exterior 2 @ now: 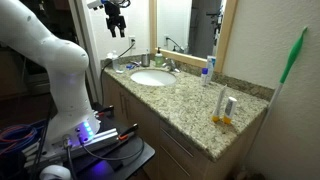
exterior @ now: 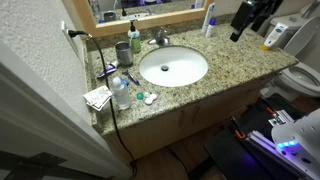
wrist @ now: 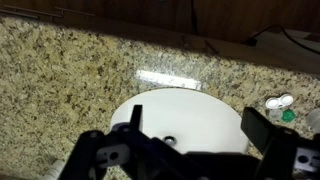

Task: Take the small bottle with a blue cap located near the mirror and place it to the right

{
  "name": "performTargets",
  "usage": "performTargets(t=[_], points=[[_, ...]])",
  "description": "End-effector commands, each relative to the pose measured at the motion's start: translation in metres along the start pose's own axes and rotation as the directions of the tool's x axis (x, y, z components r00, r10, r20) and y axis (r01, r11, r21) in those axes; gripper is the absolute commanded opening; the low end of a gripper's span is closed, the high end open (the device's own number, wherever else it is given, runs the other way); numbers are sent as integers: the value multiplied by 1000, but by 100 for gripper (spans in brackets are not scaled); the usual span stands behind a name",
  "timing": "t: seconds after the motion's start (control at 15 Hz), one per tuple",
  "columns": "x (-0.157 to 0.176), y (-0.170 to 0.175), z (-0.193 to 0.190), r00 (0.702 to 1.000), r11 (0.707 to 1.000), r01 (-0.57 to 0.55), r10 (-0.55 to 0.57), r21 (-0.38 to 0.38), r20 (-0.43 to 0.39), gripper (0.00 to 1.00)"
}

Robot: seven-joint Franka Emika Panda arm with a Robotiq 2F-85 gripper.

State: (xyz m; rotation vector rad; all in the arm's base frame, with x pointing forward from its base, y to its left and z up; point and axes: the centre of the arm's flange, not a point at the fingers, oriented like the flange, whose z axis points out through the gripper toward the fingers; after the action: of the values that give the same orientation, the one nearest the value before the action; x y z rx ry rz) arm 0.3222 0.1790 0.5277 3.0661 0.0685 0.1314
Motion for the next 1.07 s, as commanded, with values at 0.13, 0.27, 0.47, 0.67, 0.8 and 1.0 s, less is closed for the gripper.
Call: performTargets(t=[0.13,0.27,0.47,0.67,0.8,1.0], points=[[0,0,0,1000,1000,0,0,0,0,100],[0,0,0,1000,1000,0,0,0,0,100],[0,0,0,1000,1000,0,0,0,0,100],[0,0,0,1000,1000,0,0,0,0,100],[0,0,0,1000,1000,0,0,0,0,100],[43,49,23,979,981,-196,196,-5,52,100]])
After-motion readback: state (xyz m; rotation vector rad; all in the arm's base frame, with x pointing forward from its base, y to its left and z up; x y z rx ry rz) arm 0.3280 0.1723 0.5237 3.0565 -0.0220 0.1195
